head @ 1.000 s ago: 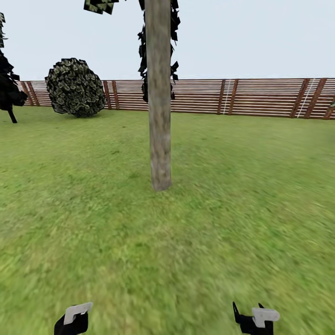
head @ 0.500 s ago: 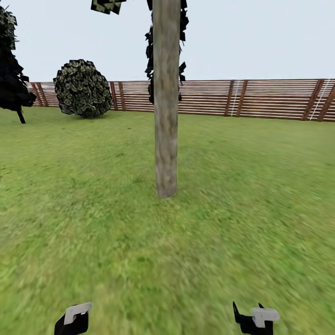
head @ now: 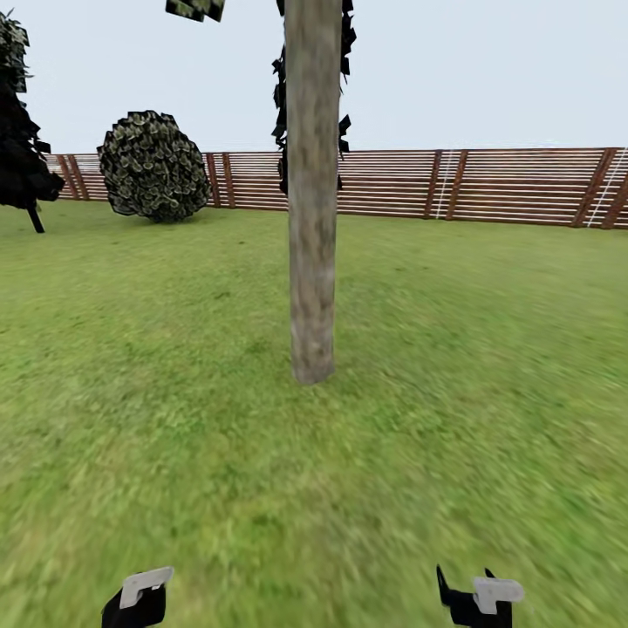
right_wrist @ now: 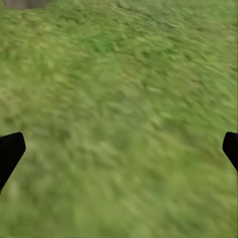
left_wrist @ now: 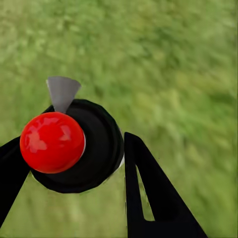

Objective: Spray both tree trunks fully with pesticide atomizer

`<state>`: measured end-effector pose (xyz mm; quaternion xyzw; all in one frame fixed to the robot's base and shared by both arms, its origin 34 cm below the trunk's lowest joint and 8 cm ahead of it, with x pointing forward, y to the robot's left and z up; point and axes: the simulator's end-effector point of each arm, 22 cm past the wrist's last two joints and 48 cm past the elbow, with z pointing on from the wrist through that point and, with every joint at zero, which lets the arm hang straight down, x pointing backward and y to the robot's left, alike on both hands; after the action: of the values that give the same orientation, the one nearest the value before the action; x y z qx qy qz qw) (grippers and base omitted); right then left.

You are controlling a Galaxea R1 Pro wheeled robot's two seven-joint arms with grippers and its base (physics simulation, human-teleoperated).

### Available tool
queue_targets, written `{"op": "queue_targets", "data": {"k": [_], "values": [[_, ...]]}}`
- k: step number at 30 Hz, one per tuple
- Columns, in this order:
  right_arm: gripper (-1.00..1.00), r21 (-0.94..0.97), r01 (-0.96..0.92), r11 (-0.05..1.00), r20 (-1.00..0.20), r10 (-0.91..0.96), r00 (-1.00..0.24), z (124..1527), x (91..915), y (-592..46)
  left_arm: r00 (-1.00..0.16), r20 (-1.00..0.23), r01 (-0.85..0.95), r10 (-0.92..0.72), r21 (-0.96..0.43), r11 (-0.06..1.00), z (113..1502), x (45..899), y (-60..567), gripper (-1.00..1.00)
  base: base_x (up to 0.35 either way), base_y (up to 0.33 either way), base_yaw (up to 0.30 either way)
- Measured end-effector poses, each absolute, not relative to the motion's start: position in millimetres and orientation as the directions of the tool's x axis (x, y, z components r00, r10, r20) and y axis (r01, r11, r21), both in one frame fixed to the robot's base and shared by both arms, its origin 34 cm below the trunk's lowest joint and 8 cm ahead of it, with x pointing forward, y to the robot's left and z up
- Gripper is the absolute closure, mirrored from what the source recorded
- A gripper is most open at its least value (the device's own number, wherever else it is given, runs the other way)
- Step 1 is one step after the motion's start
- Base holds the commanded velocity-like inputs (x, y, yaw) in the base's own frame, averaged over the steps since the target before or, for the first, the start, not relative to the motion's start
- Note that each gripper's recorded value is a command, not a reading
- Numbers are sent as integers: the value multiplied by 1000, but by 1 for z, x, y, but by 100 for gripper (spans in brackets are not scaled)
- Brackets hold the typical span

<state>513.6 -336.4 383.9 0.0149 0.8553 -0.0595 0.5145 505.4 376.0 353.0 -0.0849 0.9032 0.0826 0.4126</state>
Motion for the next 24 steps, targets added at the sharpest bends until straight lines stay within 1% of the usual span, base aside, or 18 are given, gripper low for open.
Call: {"op": "queue_targets", "data": {"k": [8,24], "values": [[-100,-87,87,992,-882,-36,-470,384,514,-336,-645,-759,-222,-85,79,972,353,505,376,100,338,-21,0],[-100,-86,87,992,-883,-36,-469,384,514,-337,-645,-759,-223,-86,79,972,353,505,377,100,335,-93,0]]}}
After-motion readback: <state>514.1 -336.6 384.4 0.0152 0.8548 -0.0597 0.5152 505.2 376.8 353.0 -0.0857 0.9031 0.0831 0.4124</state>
